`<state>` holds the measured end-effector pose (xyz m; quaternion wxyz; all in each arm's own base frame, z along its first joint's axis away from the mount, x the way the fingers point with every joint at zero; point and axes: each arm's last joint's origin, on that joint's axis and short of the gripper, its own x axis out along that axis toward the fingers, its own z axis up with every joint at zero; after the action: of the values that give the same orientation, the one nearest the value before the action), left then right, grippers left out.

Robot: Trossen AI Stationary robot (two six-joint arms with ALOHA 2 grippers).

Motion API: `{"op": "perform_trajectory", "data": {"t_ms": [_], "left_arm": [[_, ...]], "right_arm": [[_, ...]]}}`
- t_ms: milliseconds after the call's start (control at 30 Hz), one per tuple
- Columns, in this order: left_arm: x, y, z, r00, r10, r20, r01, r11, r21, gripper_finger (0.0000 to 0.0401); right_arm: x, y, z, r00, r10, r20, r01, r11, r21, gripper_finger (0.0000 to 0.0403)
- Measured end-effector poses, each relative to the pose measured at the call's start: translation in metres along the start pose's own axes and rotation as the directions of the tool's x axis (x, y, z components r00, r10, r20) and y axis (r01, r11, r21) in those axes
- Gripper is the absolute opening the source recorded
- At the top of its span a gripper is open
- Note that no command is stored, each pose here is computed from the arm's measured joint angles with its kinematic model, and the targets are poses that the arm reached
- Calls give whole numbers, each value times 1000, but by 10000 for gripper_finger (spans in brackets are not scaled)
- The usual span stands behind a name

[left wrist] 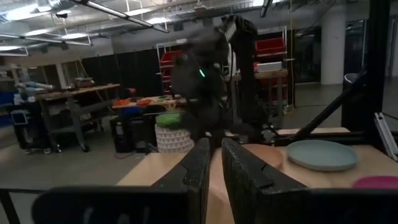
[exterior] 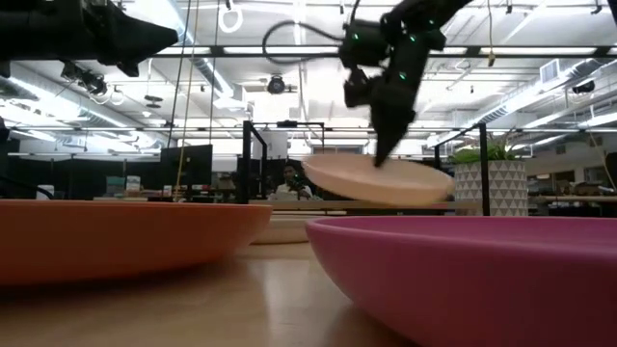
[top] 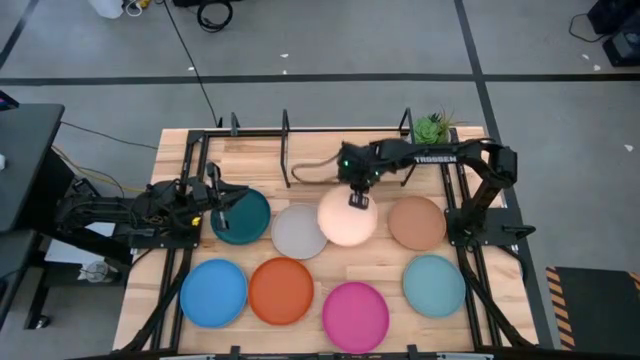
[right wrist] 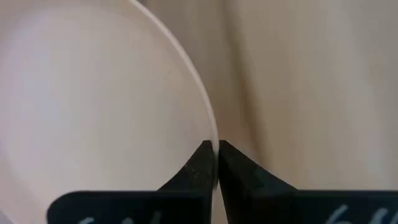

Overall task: Place and stack plates onto a shelf
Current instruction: Put the light pink plate on the shelf

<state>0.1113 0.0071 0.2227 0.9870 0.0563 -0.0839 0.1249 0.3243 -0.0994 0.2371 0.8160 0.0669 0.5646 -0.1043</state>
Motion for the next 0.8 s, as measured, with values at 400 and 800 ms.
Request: {"op": "perform_trajectory", "data": {"t_ms": [400,800], "left_arm": [[11,-8,-14,983,-142,-113,135,989,-64,50],[19,-11,-19,981,-143,-127,127,984,-124,50]], "right_arm": [[-42,-103,29,960,-161,230,80,941,327,18],[-6,-131,88,993,-90,72,66,959,277,19]]}}
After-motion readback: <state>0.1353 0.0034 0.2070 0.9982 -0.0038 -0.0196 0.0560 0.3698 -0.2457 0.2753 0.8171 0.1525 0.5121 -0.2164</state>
